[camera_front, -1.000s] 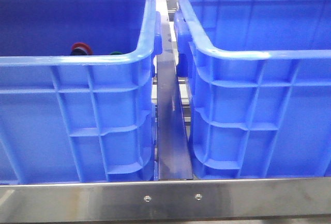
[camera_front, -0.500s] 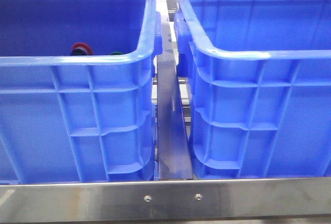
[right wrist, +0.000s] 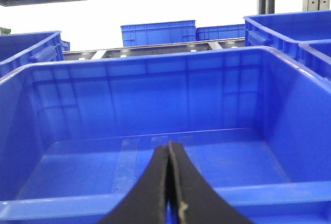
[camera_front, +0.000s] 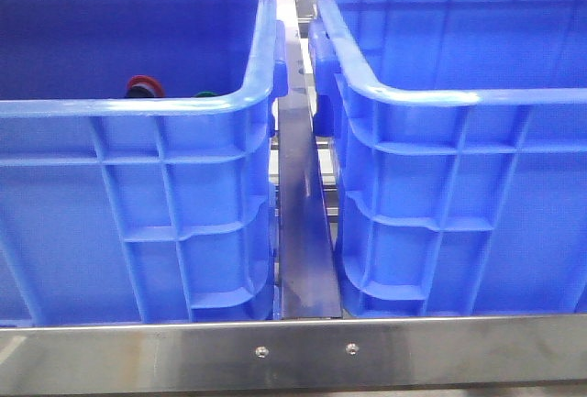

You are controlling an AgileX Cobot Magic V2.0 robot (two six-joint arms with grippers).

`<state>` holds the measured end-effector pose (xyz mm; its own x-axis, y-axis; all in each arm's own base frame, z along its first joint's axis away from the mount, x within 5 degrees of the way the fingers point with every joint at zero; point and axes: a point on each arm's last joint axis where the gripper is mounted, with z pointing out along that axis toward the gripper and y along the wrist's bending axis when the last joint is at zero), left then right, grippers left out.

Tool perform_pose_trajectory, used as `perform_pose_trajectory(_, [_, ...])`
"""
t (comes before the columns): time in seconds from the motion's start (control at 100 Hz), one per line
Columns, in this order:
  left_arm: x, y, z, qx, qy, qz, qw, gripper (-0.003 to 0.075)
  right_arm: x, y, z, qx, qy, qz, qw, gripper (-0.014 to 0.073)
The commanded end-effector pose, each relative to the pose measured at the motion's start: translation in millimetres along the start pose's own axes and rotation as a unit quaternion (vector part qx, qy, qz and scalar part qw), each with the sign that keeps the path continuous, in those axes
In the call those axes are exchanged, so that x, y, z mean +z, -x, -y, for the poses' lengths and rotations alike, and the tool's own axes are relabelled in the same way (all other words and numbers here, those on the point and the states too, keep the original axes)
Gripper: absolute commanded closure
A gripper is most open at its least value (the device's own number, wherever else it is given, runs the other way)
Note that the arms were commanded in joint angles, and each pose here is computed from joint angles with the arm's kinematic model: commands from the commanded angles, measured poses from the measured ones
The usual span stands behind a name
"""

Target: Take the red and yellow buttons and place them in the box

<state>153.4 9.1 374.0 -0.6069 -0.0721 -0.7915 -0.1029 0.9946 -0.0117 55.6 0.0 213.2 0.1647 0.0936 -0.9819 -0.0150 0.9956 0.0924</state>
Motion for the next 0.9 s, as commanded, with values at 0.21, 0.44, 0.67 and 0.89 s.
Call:
perform_pose_trajectory(0.21, [1, 13, 2, -0.003, -0.009, 0.025, 1.000, 0.0196, -3, 13, -1, -0.004, 0.006, 0.060, 0.998, 0.0662])
perform_pose_trajectory(0.44, [1, 13, 4, -0.008, -0.018, 0.026, 0.999, 0.0107, -3, 13, -1, -0.004, 0.006, 0.060, 0.998, 0.0662])
perform_pose_trajectory(0.67, [22, 27, 32, 0.018, -0.081, -0.001, 0.997, 0.0122, -3, 13, -1, -0.004, 0.006, 0.060, 0.998, 0.0662])
perform_pose_trajectory(0.89, [58, 48, 85, 0.060, -0.134, -0.044, 0.988, 0.0122, -3, 13, -1, -0.004, 0.006, 0.060, 0.998, 0.0662])
